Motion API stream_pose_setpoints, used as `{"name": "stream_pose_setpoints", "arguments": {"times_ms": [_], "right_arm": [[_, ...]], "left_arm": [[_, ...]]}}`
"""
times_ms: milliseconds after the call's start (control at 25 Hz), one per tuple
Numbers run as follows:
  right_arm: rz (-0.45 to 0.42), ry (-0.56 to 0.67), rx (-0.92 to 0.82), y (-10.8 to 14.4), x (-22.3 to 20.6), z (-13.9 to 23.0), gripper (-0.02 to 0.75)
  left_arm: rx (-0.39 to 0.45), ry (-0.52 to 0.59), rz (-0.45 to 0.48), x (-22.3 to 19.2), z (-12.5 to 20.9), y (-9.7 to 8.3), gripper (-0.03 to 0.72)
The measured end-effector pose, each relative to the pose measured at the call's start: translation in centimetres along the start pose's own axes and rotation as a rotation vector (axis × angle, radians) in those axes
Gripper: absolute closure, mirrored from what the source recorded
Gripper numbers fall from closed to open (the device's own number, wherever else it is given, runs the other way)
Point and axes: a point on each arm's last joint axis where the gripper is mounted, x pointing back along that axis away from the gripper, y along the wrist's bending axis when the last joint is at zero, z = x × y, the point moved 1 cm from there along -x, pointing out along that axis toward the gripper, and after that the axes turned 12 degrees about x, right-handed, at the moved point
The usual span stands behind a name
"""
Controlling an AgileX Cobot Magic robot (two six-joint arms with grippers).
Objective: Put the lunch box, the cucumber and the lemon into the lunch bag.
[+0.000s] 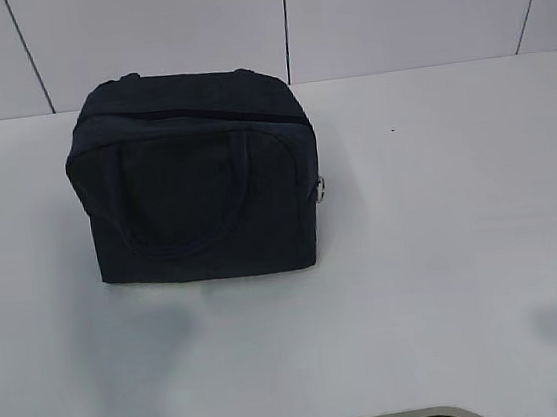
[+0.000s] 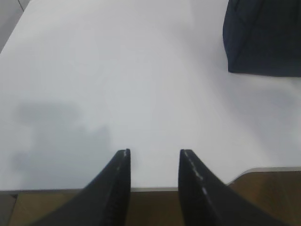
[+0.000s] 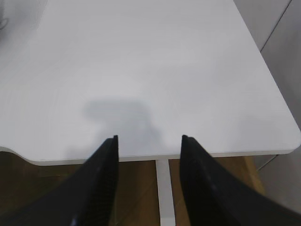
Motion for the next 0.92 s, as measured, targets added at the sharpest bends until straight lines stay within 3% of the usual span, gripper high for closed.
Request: {"name": "stream_pose_setpoints", "arguments": {"times_ms": [920], "right_arm": [[0.000,0.000,0.000,0.00,0.00,0.00,0.384]], "left_arm": [[0.000,0.000,0.000,0.00,0.00,0.00,0.446]]}}
